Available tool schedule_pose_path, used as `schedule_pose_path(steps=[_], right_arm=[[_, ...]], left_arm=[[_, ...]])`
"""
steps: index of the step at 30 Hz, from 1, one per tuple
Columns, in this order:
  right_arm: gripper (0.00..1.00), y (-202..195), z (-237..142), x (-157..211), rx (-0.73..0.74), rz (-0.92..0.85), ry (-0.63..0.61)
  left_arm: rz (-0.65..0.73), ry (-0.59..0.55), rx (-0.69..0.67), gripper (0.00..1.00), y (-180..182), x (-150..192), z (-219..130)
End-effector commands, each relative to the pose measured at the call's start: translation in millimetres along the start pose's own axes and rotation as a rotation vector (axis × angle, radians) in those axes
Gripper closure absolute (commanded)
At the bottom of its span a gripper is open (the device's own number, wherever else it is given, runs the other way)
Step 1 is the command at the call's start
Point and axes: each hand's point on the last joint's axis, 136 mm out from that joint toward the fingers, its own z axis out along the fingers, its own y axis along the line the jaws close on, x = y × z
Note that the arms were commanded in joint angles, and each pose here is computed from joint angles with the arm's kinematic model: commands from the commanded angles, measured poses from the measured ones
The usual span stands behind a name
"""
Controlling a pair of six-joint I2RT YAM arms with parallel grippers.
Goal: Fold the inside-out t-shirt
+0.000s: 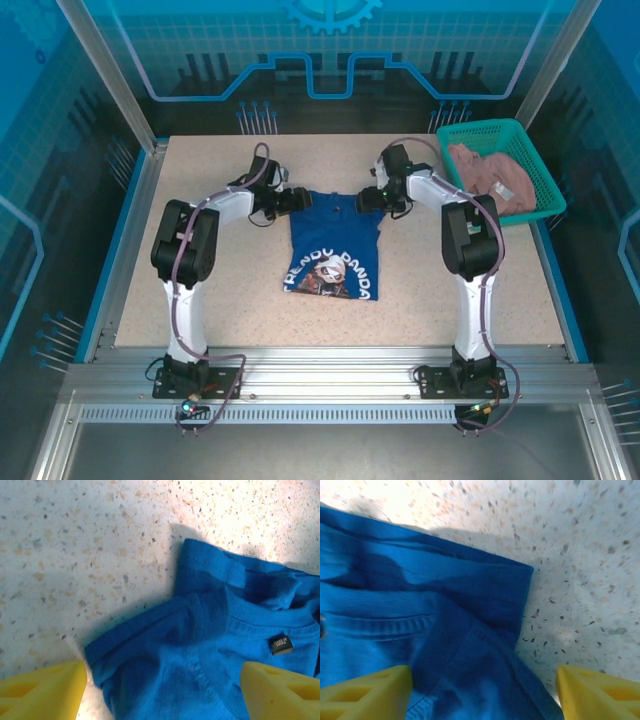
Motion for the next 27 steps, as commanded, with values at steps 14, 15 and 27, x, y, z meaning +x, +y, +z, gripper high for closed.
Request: schedule_pose_path(steps=[14, 15, 27], right_arm=[[0.55, 34.3, 33.1, -7.6, -0.159, 0.039, 0.028], [0.59, 33.9, 32.4, -10.0, -0.159, 0.042, 0.022], [0.89, 41.8, 33.2, -32.4, -0.243, 0.069, -0.035]], left_arm=[[-0.010, 0.163, 0.136, 0.49, -18.4, 29.2, 37.9], [-0.011, 0.165, 0.142, 0.52, -19.3, 28.8, 39.4], [-0.015, 0.154, 0.240, 0.85, -38.0, 14.1, 51.8]])
